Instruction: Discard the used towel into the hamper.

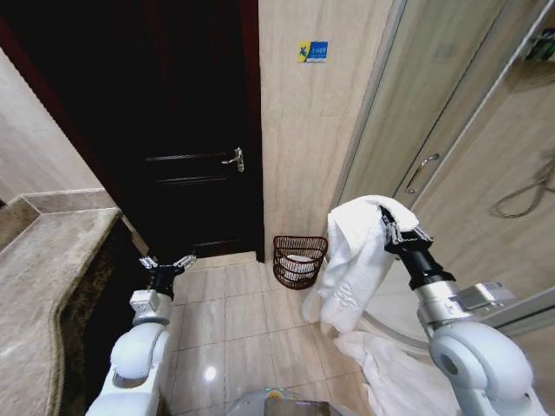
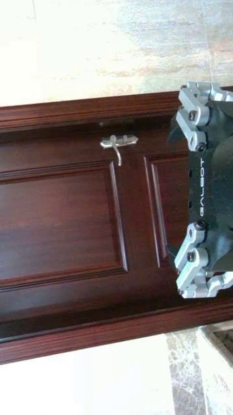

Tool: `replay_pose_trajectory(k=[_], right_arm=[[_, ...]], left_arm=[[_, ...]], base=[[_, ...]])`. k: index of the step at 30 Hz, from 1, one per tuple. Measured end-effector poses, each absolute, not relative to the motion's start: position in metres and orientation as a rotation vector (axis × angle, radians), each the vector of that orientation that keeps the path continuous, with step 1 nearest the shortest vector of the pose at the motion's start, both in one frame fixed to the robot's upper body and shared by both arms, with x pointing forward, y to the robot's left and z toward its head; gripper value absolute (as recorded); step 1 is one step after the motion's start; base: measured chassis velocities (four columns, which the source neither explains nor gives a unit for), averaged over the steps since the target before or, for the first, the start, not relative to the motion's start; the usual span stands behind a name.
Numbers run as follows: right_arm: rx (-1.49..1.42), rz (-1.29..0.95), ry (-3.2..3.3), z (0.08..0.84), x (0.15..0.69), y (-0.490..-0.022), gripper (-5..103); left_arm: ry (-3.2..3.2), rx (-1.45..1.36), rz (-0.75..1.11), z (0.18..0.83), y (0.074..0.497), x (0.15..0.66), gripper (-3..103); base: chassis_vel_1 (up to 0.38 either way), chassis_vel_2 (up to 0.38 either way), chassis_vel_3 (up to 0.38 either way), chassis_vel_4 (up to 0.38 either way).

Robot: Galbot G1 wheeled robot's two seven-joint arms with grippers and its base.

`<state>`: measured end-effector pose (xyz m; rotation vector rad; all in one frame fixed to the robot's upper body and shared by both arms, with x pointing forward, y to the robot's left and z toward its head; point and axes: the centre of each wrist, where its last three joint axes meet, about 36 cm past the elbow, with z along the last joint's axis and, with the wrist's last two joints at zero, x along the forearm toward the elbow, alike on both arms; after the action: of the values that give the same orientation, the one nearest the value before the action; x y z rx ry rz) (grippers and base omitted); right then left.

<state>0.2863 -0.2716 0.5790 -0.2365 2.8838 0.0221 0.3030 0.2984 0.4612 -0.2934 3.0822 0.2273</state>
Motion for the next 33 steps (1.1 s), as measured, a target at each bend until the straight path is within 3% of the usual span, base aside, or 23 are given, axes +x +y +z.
replay_pose_trajectory(k=[19, 33], right_arm=[[-0.246, 0.031, 2.893, 0.5772, 0.2860, -0.2691, 5], [-0.246, 0.060, 2.910, 0.5739, 0.2848, -0.2661, 5]], left_arm=[[3.082, -0.293, 0.227, 0.4612, 0.2984, 0.3030, 100], [3.082, -0.293, 0.227, 0.4612, 0.2984, 0.3030, 100]], base=[[-0.116, 0.121, 0.120, -0.119], [-0.008, 0.012, 0.013, -0.012]])
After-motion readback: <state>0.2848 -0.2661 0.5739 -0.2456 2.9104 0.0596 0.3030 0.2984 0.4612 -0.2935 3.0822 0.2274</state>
